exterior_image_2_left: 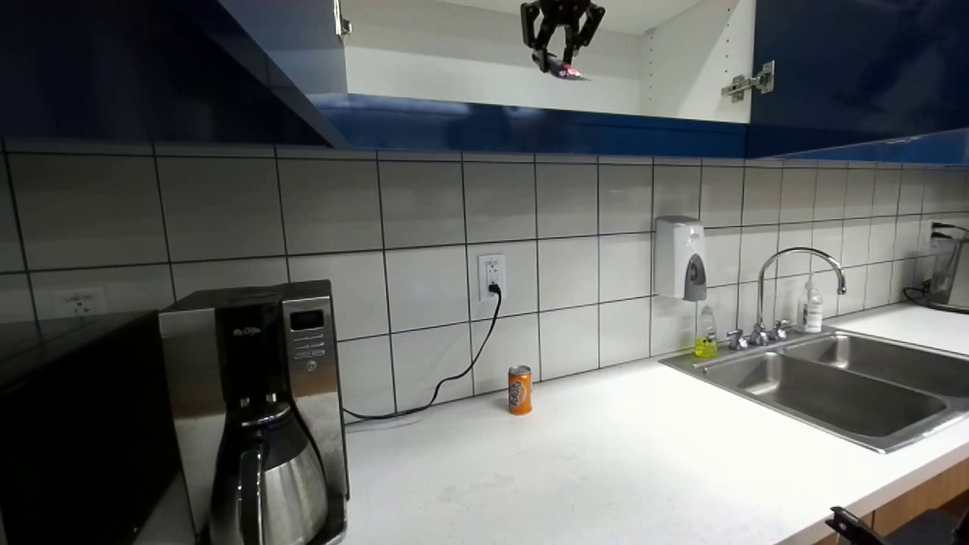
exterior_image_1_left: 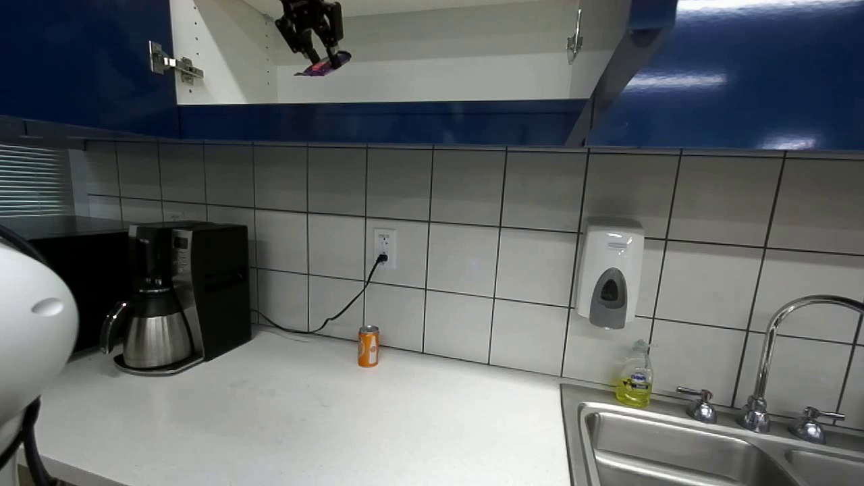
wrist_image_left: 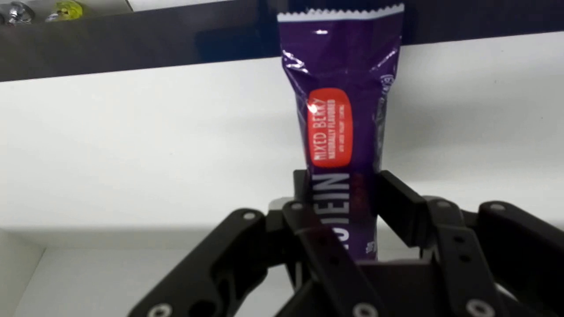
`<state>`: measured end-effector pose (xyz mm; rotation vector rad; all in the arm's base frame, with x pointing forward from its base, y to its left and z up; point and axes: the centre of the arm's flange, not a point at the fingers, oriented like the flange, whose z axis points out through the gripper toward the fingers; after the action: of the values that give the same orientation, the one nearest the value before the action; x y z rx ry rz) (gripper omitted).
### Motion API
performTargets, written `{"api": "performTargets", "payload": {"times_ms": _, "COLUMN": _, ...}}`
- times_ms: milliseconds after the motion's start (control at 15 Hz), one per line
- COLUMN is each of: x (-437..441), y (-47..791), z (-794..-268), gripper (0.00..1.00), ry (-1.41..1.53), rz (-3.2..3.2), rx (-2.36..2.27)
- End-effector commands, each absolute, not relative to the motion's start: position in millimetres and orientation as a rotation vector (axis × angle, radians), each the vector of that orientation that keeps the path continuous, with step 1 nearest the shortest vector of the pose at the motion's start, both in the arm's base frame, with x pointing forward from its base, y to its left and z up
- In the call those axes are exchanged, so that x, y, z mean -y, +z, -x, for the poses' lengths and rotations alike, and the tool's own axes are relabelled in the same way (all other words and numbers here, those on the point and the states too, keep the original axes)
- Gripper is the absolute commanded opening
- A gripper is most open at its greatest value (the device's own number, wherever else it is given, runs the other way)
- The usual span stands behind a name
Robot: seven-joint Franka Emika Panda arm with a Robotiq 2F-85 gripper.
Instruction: Put the packet in the top cabinet
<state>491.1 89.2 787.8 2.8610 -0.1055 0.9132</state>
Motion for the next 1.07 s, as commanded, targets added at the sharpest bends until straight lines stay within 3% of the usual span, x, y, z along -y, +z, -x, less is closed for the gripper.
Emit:
{"api": "performTargets", "payload": {"times_ms": 0, "x": -85.9, "y": 791.0, "z": -508.0, "gripper": 0.17, "ry": 0.860, "rz": -2.859, "rx": 0.157}}
{"api": "performTargets", "payload": {"times_ms": 1000, "x": -75.7, "y": 757.2, "z": -544.0, "gripper": 0.17, "ry": 0.757, "rz": -2.874, "rx": 0.185}}
